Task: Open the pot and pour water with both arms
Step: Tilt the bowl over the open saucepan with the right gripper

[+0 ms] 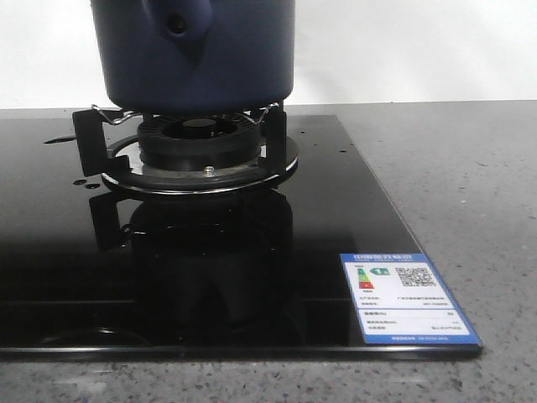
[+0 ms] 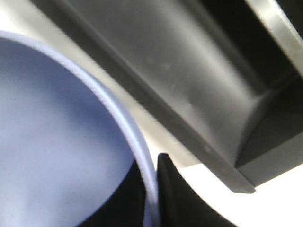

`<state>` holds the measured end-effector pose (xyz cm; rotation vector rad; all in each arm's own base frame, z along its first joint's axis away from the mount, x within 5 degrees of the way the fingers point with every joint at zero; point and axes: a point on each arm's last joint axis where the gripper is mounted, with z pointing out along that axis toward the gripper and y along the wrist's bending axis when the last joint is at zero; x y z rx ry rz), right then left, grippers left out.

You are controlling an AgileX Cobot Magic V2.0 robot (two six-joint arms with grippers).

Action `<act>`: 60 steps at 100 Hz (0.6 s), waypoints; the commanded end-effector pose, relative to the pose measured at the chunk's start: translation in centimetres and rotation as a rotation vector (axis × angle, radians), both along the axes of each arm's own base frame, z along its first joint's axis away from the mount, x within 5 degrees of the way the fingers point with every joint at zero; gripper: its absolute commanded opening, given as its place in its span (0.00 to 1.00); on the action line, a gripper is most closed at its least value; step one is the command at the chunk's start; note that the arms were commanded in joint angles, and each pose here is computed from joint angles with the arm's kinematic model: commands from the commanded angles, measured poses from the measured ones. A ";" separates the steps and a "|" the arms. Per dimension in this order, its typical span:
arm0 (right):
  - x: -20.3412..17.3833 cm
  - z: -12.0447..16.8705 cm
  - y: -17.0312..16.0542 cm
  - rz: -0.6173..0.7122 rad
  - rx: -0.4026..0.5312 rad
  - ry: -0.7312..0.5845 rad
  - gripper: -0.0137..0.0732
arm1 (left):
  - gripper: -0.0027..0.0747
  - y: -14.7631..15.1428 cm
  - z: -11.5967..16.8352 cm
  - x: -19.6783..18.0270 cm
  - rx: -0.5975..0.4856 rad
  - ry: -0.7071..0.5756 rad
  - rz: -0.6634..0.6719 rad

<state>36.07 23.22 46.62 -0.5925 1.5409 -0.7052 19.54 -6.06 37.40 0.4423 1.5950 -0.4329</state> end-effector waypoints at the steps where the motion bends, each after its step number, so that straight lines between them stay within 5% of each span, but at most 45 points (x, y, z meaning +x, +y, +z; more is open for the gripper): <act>1: -2.1 3.4 -0.8 0.012 -0.024 -0.143 0.11 | 0.44 -0.1 1.7 -0.6 -0.069 -0.043 -0.011; 30: -3.2 0.9 2.1 0.035 -0.216 -0.178 0.11 | 0.44 -0.1 1.7 -0.6 -0.069 -0.043 -0.011; 60: -3.8 0.4 2.7 0.022 -0.280 -0.197 0.11 | 0.44 -0.7 1.7 -0.8 -0.069 -0.042 -0.041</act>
